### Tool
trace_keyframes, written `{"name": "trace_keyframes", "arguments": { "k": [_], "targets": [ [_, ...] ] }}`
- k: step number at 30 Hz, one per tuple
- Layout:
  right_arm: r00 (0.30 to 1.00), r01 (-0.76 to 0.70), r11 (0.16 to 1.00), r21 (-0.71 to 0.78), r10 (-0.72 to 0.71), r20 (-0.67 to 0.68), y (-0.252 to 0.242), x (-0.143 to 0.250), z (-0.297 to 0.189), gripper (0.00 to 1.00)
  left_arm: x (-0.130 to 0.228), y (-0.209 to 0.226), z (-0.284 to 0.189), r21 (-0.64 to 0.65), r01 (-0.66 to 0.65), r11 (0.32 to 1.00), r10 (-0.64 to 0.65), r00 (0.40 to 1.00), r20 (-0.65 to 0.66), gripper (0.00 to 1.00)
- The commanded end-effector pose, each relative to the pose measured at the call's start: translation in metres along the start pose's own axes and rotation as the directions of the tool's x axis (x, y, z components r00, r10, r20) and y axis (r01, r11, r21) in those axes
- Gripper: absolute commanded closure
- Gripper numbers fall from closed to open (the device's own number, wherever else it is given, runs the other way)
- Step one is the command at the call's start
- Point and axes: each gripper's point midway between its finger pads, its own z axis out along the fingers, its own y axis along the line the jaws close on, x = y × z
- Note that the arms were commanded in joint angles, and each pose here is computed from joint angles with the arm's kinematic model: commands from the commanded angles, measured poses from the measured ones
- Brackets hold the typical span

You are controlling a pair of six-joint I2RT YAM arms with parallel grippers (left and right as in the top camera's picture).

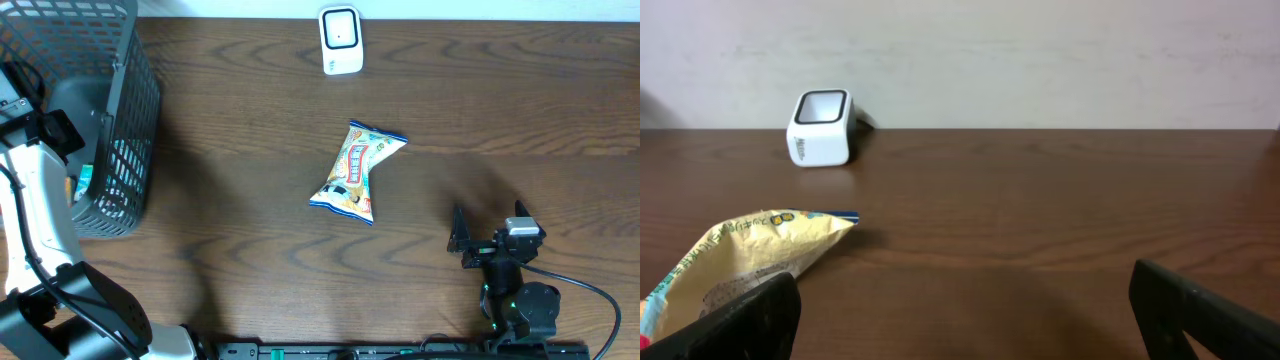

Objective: Scan the item barcode

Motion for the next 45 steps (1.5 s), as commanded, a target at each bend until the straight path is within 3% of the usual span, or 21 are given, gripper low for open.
{"name": "trace_keyframes", "arguments": {
  "k": [1, 26, 31, 40, 45],
  "targets": [
    [1.0, -0.01, 1.0, 0.002, 0.01, -0.001, 0.0, 0.001, 0.0, 0.01, 0.003, 0.001, 0.005, -0.006, 0.015, 1.0, -0.015, 1.0, -0.012, 0.23],
    [1.0, -0.01, 1.0, 0.002, 0.01, -0.001, 0.0, 0.001, 0.0, 0.01, -0.006, 0.001, 0.005, -0.005, 0.025, 1.0, -0.025, 0.999, 0.024, 0.22],
    [1.0, -0.01, 1.0, 0.002, 0.01, -0.001, 0.0, 0.001, 0.0, 0.01, -0.004, 0.002, 0.005, -0.006, 0.105, 0.994, -0.105, 0.994, 0.018, 0.22],
    [1.0, -0.01, 1.0, 0.002, 0.01, -0.001, 0.0, 0.001, 0.0, 0.01, 0.03, 0.014, 0.032, -0.012, 0.179, 0.984, -0.179, 0.974, -0.136, 0.22],
    [1.0, -0.01, 1.0, 0.002, 0.01, -0.001, 0.0, 0.001, 0.0, 0.01, 0.054, 0.013, 0.057, -0.016, 0.096, 0.995, -0.097, 0.967, -0.237, 0.22]
  ]
}}
